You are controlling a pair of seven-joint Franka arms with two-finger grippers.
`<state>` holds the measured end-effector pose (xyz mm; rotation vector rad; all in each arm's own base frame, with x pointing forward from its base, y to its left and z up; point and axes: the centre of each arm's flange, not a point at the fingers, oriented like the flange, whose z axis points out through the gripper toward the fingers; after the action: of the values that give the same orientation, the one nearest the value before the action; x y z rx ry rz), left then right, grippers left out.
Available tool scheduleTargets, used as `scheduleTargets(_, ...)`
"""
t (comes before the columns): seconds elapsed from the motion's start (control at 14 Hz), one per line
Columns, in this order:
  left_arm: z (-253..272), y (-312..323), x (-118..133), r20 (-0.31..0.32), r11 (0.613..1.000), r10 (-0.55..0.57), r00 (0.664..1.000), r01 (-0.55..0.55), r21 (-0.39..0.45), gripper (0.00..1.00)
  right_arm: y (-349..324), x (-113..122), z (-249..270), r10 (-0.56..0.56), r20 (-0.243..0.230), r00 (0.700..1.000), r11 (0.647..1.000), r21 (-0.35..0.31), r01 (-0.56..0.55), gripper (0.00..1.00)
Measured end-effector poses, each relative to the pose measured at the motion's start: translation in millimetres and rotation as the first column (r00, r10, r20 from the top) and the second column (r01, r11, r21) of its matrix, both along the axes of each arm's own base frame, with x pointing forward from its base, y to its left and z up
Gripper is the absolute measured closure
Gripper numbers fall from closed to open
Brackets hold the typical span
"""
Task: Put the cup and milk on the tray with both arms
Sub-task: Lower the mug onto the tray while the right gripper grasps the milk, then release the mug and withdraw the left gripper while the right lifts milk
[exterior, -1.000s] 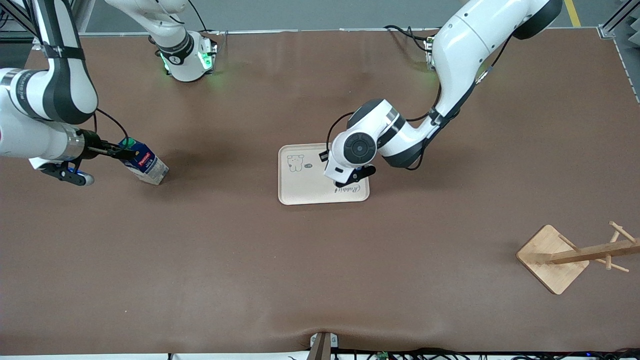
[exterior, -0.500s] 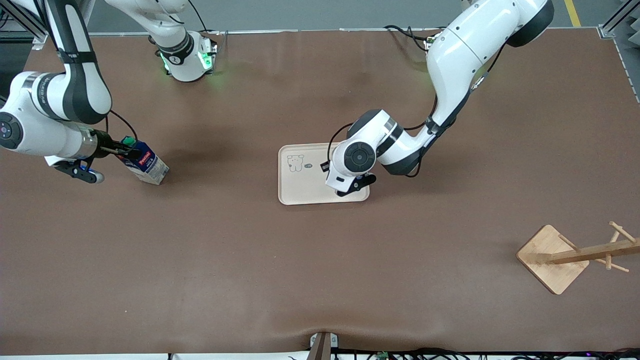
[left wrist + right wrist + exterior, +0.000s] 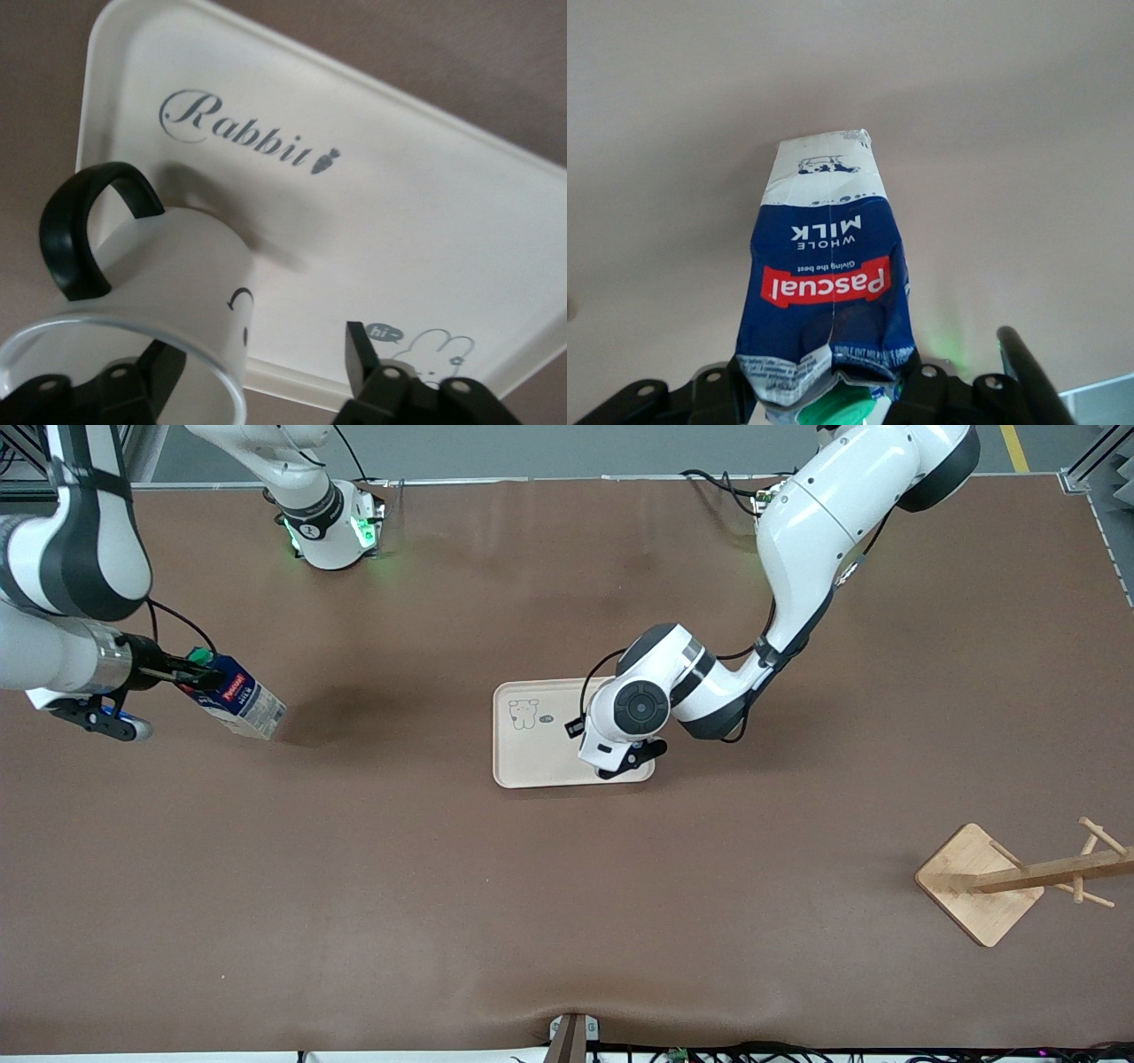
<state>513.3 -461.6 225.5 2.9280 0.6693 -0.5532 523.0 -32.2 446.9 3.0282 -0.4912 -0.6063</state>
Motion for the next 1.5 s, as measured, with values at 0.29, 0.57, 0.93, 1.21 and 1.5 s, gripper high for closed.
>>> scheduleTargets(0.29,72.0,-0.3,23.4,0.089,1.000,0.005,0.996,-0.003,-0.026,0.00,91.0,1.4,35.7,0.139,-0.006,0.990,0.990,0.032,-0.139,0.48)
scheduleTargets(0.57,174.1,51.8,53.1,0.268,0.995,-0.090,0.959,0.074,0.069,0.00,185.4,0.1,48.7,0.071,-0.011,0.997,0.991,0.119,-0.069,0.48)
scheduleTargets(0.93,256.3,202.2,112.5,0.367,0.988,-0.129,0.921,0.089,0.124,0.00,347.3,-5.0,0.3,0.091,-0.071,0.993,0.996,0.027,-0.090,0.48)
scheduleTargets(1.21,310.9,298.7,121.0,0.400,0.982,-0.148,0.904,0.086,0.170,0.00,425.6,3.7,-67.7,0.127,-0.096,0.987,0.991,0.057,-0.122,0.48)
scheduleTargets(1.5,359.8,350.2,102.8,0.398,0.960,-0.243,0.885,0.161,0.228,0.00,441.7,16.7,-84.0,0.063,-0.109,0.992,0.987,0.155,-0.045,0.48)
